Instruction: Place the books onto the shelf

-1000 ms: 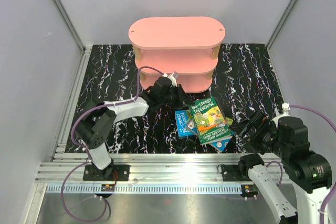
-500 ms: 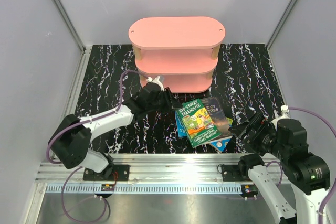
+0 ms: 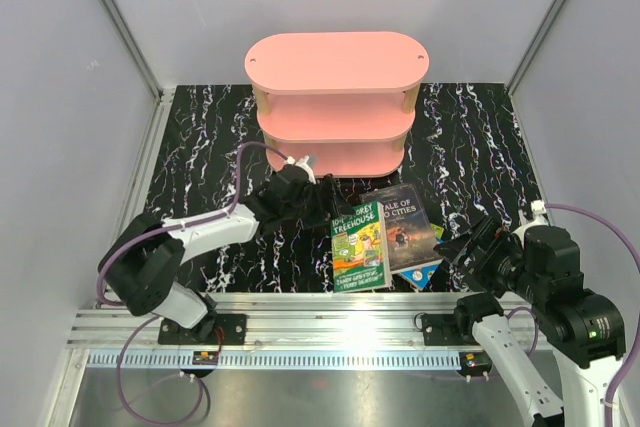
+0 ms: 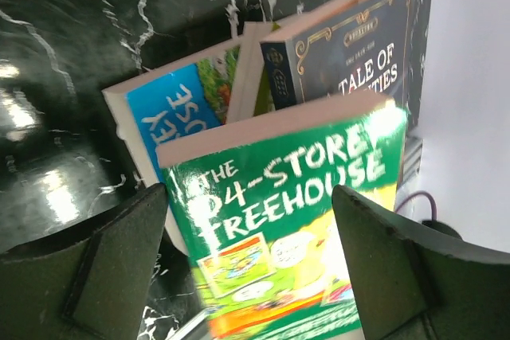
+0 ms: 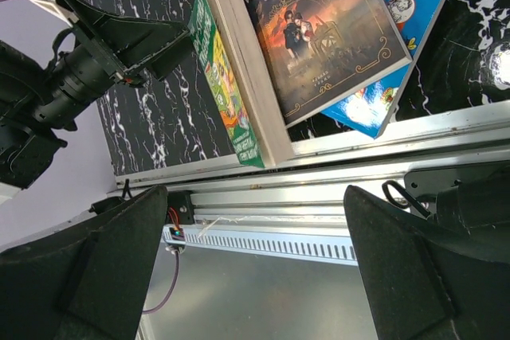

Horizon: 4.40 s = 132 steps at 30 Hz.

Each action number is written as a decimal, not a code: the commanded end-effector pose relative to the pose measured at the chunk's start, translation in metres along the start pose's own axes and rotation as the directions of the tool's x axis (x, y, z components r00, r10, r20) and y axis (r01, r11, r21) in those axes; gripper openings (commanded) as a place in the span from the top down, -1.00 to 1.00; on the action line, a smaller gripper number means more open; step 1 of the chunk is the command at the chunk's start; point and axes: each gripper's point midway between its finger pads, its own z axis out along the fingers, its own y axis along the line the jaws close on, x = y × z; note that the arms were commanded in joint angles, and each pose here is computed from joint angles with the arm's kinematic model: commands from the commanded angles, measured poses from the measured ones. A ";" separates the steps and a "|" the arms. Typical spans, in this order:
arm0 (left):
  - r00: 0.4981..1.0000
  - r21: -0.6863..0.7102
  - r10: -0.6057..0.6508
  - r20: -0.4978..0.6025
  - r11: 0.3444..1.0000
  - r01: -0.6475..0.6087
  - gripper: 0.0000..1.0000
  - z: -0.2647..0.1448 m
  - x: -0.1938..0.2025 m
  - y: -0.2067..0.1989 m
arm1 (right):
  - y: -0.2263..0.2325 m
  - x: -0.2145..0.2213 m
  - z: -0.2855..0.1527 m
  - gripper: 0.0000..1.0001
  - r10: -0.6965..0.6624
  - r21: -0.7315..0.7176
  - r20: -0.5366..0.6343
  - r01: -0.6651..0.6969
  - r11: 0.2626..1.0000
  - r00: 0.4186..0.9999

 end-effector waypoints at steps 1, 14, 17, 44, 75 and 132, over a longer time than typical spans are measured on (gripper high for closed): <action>0.998 0.122 0.045 -0.041 0.992 -0.040 -0.75 0.003 0.009 -0.028 | -0.031 0.028 -0.011 -1.00 -0.002 0.118 -0.107 0.014 0.993 0.994; 0.988 0.027 0.038 -0.152 0.999 -0.034 -0.75 0.000 0.062 0.018 | -0.016 0.052 0.010 -1.00 -0.045 -0.021 -0.264 0.041 0.999 0.963; 0.985 0.016 0.058 -0.165 0.998 -0.056 -0.76 -0.009 0.072 0.031 | -0.008 0.073 0.032 -0.99 -0.041 -0.103 -0.401 -0.001 0.995 0.915; 0.921 0.002 0.206 -0.330 0.976 -0.217 -0.97 -0.064 0.121 0.079 | 0.038 0.122 0.139 -0.99 -0.209 -0.074 -0.537 0.201 0.977 0.817; 0.834 0.195 0.414 -0.366 0.910 -0.366 0.98 -0.015 0.124 0.070 | -0.057 0.148 0.092 -0.99 0.116 0.120 -0.472 -0.067 0.991 0.874; 0.169 0.485 -0.575 0.801 0.787 0.380 1.00 -0.118 -0.242 -0.065 | 0.021 -0.043 -0.066 -1.00 -0.334 -0.094 0.014 0.334 0.938 0.942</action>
